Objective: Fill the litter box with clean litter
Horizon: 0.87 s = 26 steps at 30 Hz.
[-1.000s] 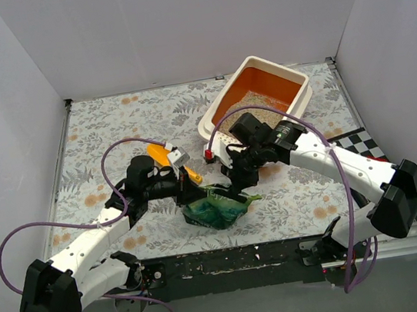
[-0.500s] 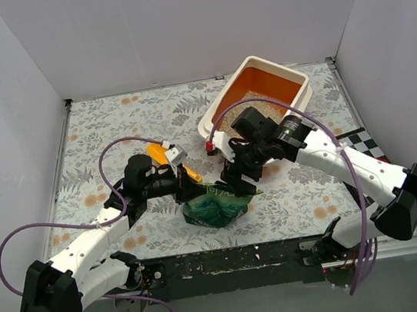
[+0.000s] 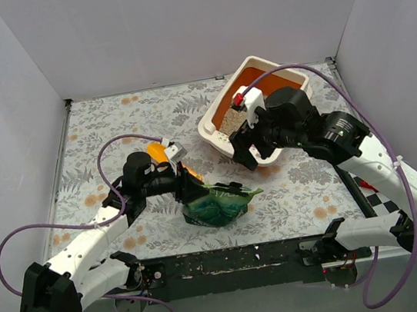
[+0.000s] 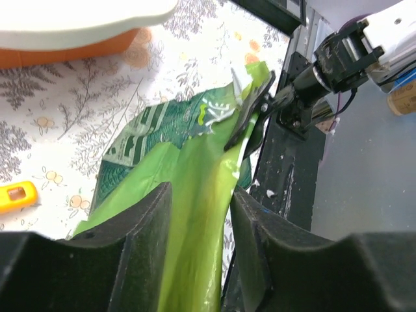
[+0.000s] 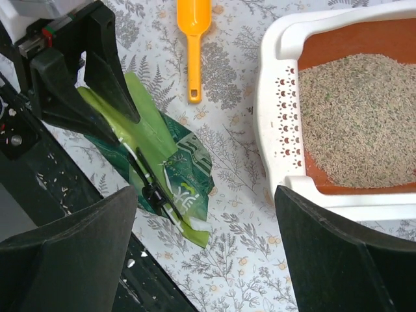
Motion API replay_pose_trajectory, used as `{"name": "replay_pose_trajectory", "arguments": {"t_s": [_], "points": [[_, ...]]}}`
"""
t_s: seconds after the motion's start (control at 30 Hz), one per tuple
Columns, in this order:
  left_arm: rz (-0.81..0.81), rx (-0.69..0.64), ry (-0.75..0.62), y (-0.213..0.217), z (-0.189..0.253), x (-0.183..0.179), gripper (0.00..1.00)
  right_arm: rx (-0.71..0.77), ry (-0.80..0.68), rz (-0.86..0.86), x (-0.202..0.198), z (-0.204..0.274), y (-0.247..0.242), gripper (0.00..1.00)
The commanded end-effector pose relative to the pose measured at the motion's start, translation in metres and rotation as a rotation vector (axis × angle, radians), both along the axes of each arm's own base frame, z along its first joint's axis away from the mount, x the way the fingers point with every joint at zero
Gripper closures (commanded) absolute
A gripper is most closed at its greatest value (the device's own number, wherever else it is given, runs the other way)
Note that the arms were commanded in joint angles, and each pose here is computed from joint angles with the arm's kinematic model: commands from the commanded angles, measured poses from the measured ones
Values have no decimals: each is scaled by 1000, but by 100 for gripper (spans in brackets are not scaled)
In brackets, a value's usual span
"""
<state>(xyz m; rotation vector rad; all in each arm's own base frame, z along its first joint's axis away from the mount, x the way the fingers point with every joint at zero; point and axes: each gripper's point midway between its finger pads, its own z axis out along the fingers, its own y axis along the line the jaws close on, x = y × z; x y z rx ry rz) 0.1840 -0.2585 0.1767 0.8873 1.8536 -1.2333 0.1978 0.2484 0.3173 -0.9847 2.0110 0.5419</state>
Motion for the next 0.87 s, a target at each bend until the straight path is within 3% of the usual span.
{"name": "replay_pose_trajectory", "arguments": {"t_s": [0.0,0.07,0.13,0.2,0.43,0.67,0.83], "points": [[-4,-43,-95,-2,49,5,57,149,-54,-127,4,39,-8,7],[16,-34,-113,-1,61,10,50,196,-81,-182,6,48,-16,6],[37,-28,-129,-1,76,15,34,189,-59,-216,5,50,-22,6],[58,-34,-161,0,99,20,2,198,-49,-249,5,56,-26,5],[241,-19,-152,9,140,49,2,278,-84,-312,4,65,-38,4],[411,36,-98,21,141,74,2,280,-155,-311,5,71,-47,3],[444,38,-81,24,143,76,2,283,-156,-354,8,80,-53,2]]}}
